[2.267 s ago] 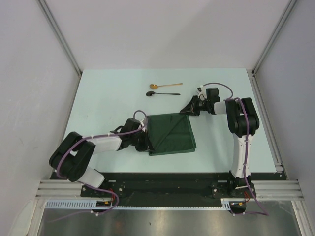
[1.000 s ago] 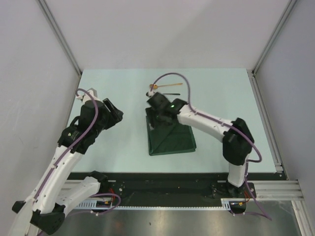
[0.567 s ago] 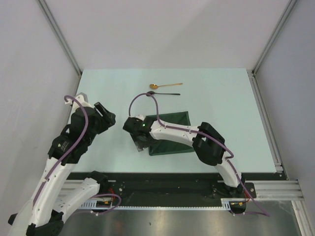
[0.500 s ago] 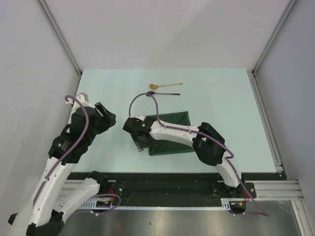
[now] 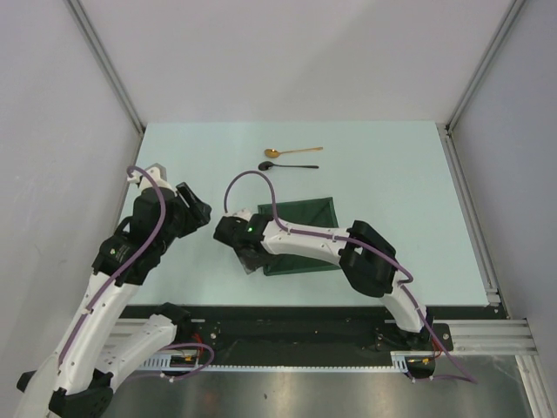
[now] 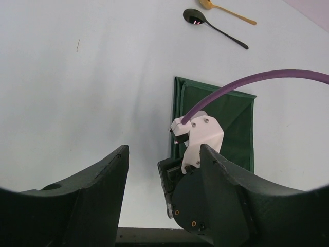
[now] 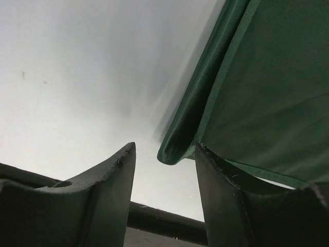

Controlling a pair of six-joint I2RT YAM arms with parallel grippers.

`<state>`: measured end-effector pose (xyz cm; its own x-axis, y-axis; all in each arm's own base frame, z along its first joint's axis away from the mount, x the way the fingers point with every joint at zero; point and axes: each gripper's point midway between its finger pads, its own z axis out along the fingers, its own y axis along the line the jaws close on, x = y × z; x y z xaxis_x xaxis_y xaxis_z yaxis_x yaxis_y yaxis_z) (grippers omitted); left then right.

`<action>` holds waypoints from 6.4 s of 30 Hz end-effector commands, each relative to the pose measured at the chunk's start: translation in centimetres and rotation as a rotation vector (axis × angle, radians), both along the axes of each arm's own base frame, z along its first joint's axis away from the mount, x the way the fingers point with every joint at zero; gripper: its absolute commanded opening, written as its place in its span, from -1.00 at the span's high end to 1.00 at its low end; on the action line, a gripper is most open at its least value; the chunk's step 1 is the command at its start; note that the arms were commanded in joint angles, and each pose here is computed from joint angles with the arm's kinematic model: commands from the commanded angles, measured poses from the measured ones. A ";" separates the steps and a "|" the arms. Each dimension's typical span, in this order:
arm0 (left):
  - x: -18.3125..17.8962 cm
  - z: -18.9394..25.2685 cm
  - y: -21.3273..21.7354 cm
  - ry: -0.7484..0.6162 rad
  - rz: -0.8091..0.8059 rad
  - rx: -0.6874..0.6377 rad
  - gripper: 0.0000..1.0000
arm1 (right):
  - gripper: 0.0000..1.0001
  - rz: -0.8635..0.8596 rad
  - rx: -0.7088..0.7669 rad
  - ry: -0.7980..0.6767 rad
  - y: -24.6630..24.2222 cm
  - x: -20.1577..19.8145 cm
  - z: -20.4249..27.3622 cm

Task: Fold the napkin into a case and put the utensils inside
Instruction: Pick up the upper triangle-folded napkin from the center of the board, then turn over the upper triangle folded napkin at the center of the board.

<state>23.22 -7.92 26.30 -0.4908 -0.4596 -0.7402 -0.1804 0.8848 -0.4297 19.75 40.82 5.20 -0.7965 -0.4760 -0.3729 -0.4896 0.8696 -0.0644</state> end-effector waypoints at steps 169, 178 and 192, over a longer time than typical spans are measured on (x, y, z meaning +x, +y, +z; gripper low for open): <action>11.3 3.7 8.2 -0.030 0.154 -0.256 1.00 | 1.00 0.496 0.885 0.033 18.5 -10.4 21.7; 14.6 4.5 6.0 -0.120 0.072 -0.249 1.00 | 1.00 0.420 1.158 0.123 17.6 -9.1 23.4; 19.3 -9.8 -14.6 0.101 -0.218 -0.215 1.00 | 1.00 0.086 1.071 0.204 -1.1 -6.5 7.8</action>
<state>35.89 -18.71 11.08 -0.8301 -0.4006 -0.3878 -0.1654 0.8412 -0.5149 17.18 42.17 10.79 -0.8457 -0.0078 -0.5336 -0.4586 0.5220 0.7192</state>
